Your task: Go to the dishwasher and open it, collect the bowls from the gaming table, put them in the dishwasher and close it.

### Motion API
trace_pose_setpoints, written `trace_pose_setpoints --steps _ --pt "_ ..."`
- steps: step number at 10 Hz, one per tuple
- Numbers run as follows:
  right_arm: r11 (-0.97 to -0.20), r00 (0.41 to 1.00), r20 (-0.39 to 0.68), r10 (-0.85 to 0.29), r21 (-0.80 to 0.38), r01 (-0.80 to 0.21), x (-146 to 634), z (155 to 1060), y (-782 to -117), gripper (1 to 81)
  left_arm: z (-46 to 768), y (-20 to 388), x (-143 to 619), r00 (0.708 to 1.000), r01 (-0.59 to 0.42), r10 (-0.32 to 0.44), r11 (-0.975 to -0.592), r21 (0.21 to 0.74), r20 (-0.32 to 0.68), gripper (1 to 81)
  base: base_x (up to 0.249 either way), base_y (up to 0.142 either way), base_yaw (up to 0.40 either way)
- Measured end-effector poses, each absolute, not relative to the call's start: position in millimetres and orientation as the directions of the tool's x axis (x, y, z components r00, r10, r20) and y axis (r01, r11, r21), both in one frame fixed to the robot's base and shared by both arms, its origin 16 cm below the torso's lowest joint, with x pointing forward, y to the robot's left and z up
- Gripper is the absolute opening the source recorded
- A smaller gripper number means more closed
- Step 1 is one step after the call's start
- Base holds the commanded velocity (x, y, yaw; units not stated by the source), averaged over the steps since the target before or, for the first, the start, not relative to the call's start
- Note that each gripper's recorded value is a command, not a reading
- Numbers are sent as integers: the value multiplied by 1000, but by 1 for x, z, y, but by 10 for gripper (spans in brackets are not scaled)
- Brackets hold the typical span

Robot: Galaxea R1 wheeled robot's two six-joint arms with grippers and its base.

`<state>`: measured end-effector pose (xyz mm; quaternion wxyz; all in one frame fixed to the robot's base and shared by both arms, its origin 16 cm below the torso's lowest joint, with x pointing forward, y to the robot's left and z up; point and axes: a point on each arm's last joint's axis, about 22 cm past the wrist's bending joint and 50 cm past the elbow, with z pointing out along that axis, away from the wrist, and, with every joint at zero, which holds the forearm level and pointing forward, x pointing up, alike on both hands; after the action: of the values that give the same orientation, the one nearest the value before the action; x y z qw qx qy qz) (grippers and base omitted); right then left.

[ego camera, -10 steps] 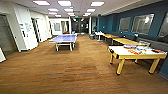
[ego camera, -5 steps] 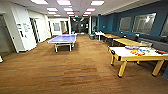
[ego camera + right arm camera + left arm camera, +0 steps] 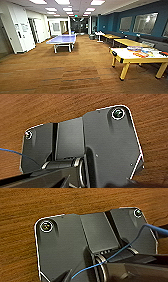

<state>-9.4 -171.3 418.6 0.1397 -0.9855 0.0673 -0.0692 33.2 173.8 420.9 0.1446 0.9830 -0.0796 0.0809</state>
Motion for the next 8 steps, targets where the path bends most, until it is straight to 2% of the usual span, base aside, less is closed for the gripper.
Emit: trace_pose_setpoints --steps 8 --pt "-953 981 119 -151 -281 -113 -9 418 -174 811 421 173 33 975 -173 -126 -946 273 181 811 255 0 0"
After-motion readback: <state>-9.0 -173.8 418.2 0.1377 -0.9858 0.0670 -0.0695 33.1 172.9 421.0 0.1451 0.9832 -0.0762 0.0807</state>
